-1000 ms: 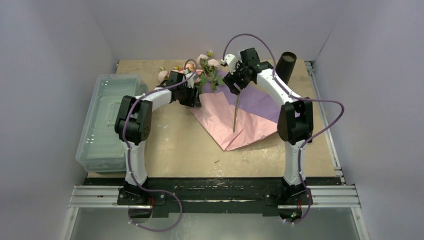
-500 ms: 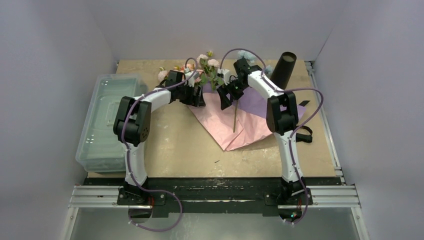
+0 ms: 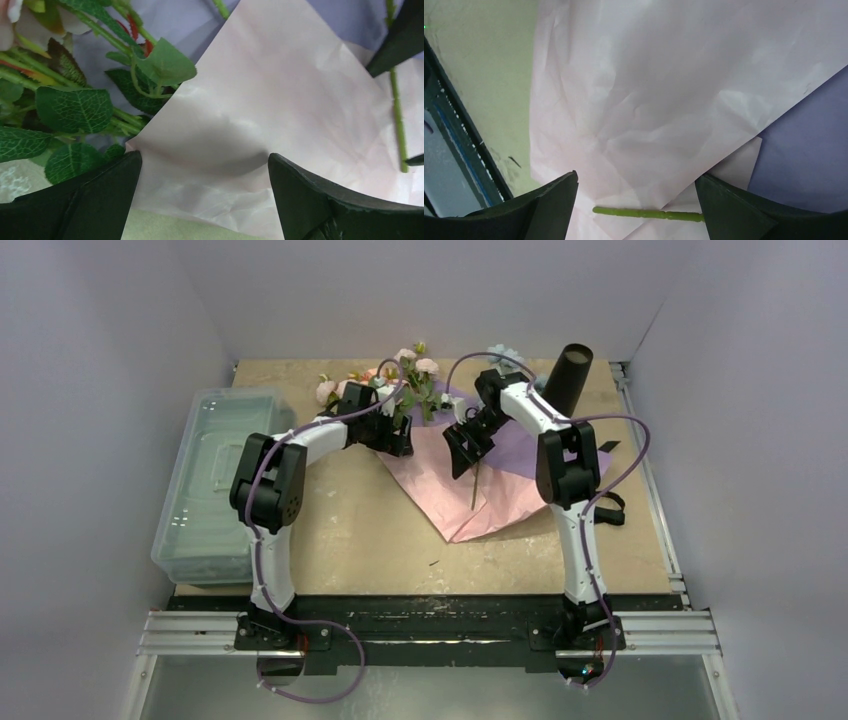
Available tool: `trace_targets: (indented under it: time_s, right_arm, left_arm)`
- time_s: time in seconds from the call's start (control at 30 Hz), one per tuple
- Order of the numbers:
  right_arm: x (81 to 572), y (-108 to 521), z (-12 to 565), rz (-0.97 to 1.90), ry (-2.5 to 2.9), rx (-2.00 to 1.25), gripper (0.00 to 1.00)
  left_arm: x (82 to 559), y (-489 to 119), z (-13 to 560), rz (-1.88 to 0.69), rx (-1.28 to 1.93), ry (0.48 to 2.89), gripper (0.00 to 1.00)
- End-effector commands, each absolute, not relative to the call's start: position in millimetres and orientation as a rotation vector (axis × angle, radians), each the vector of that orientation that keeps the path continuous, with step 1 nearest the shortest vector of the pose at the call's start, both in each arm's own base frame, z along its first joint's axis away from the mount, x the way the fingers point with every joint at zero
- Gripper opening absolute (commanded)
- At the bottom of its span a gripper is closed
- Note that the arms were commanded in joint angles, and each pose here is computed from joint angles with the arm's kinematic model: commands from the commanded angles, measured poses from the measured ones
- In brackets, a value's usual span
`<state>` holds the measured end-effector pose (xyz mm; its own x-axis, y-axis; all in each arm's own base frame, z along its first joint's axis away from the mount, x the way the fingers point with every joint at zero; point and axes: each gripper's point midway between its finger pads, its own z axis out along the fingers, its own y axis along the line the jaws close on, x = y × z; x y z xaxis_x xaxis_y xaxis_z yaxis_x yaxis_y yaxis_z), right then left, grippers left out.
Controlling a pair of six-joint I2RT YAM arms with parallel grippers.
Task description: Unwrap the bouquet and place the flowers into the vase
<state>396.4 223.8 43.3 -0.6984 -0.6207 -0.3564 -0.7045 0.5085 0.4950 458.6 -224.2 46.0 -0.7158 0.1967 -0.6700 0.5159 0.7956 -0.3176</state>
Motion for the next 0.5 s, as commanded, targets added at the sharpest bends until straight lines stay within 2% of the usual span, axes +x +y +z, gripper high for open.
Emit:
trace_targets:
  time_s: [0.0, 0.2, 0.33, 0.47]
  right_arm:
    - [369.6, 187.0, 62.0, 0.939, 2.634, -1.295, 0.91]
    - [359.5, 166.3, 64.9, 0.921, 2.637, -1.352, 0.91]
    - [353.5, 176.9, 73.3, 1.019, 2.629, -1.304, 0.9]
    - [349.4, 197.7, 82.4, 1.183, 2.6, -1.212, 0.87]
  left_arm:
    - [473.0, -201.9, 35.2, -0.486, 0.511, 2.376, 0.99]
    - [475.6, -196.5, 28.7, -0.463, 0.496, 2.391, 0.98]
    - [475.9, -200.4, 33.7, -0.489, 0.503, 2.378, 0.98]
    - [472.1, -217.7, 59.4, -0.62, 0.52, 2.29, 0.99]
